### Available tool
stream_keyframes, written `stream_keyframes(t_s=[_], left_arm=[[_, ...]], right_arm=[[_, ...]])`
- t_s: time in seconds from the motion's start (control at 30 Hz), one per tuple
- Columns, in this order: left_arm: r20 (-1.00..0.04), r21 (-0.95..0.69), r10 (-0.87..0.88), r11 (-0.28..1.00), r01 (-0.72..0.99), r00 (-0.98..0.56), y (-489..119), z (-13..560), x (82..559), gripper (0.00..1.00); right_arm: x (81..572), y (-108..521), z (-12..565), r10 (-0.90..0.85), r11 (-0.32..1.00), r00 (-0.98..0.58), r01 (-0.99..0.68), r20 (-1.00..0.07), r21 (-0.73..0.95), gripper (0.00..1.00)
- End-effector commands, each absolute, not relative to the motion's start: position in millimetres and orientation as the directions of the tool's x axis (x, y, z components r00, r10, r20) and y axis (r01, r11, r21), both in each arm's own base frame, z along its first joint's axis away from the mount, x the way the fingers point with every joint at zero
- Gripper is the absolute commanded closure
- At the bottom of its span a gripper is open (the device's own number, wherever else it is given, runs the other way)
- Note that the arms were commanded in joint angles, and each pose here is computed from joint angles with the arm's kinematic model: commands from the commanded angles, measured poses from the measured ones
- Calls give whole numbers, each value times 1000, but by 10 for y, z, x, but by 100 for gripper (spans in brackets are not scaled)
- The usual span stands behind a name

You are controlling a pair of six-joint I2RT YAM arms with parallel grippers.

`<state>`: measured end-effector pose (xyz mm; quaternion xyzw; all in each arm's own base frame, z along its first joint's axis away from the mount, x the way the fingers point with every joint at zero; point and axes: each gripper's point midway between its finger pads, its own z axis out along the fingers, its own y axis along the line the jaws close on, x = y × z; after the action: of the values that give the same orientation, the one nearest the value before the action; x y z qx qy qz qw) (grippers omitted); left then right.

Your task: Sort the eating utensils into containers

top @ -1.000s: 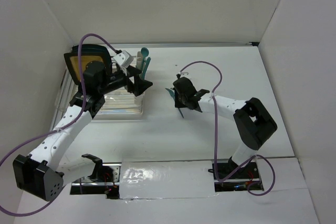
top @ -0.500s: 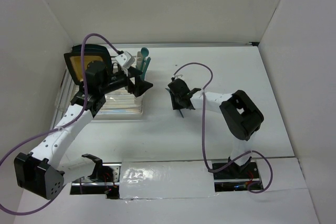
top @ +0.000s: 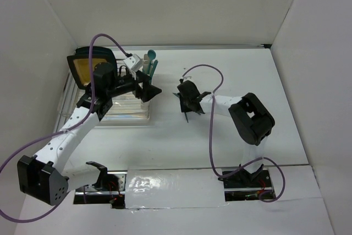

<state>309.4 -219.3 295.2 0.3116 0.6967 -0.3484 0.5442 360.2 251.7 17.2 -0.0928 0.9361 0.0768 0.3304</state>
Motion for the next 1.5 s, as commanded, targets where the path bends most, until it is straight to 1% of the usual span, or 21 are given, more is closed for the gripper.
stream_keyframes(t_s=[0.0, 0.03, 0.07, 0.1, 0.13, 0.17, 0.2, 0.27, 0.37, 0.4, 0.47, 0.53, 0.63, 0.7, 0.97, 1.07, 1.1, 1.2, 1.37, 1.4, 1.47], left_arm=[[-978, -182, -10, 533, 826, -209, -2299, 3254, 3126, 12], [-956, -264, -42, 565, 782, -292, -2302, 3148, 3208, 12], [-939, -309, -62, 582, 752, -338, -2306, 3094, 3258, 14], [-930, -329, -83, 620, 712, -357, -2273, 3108, 3363, 15], [-915, -361, -90, 621, 696, -394, -2305, 3034, 3434, 16], [-883, -413, -97, 626, 662, -459, -2317, 2961, 3415, 19], [-884, -420, -114, 620, 663, -453, -2358, 3101, 3444, 20], [-860, -461, -131, 613, 641, -493, -2412, 3043, 3478, 21], [-861, -468, -144, 599, 650, -487, -2590, 3129, 3452, 20], [-864, -463, -135, 590, 661, -485, -2668, 3142, 3413, 20], [-870, -443, -125, 621, 646, -476, -2752, 3108, 3465, 20], [-860, -458, -118, 606, 650, -496, -2867, 3087, 3425, 20], [-832, -491, -134, 629, 603, -538, -2938, 2990, 3459, 20], [-822, -507, -156, 637, 580, -548, -2992, 2956, 3467, 19], [-798, -544, -195, 639, 544, -570, -3119, 2927, 3453, 21], [-794, -554, -193, 620, 555, -577, -3215, 2950, 3410, 23], [-791, -557, -193, 618, 554, -580, -3226, 2939, 3423, 26], [-789, -556, -173, 609, 566, -589, -3303, 2894, 3407, 30], [-783, -558, -161, 609, 564, -601, -3364, 2807, 3430, 43], [-783, -558, -160, 608, 566, -601, -3389, 2808, 3439, 49], [-783, -555, -150, 607, 569, -604, -3417, 2774, 3464, 56]], right_arm=[[3239, 2425, 42, -82, 954, -835, -223, -544, 199, 100], [3205, 2486, 144, -28, 944, -834, -204, -551, 261, 100], [3291, 2560, 465, 31, 916, -788, -223, -615, 332, 100], [3186, 2575, 511, 49, 896, -791, -235, -610, 378, 100], [3182, 2582, 629, 78, 881, -775, -241, -628, 408, 100], [3223, 2633, 973, 144, 844, -723, -266, -676, 465, 100], [3153, 2622, 1023, 152, 827, -718, -284, -679, 485, 100], [3125, 2630, 1312, 195, 793, -679, -316, -708, 521, 100], [3083, 2637, 1595, 221, 758, -636, -365, -740, 540, 100], [3048, 2630, 1607, 216, 753, -634, -376, -742, 540, 100], [3007, 2609, 1759, 245, 737, -615, -385, -750, 556, 100], [2998, 2603, 1904, 265, 723, -588, -404, -764, 561, 100], [2965, 2566, 2128, 300, 706, -550, -421, -779, 570, 100], [2921, 2547, 2375, 324, 685, -507, -456, -798, 568, 100], [2877, 2548, 2758, 361, 646, -450, -511, -817, 567, 100], [2863, 2589, 2767, 351, 632, -461, -525, -815, 569, 100], [2865, 2590, 2761, 350, 633, -462, -525, -815, 569, 100], [2865, 2596, 2844, 358, 626, -445, -538, -821, 565, 100], [2855, 2638, 2972, 358, 606, -435, -565, -826, 560, 100], [2862, 2643, 2955, 355, 608, -437, -563, -826, 559, 100], [2861, 2671, 2976, 355, 599, -444, -568, -823, 564, 100]])
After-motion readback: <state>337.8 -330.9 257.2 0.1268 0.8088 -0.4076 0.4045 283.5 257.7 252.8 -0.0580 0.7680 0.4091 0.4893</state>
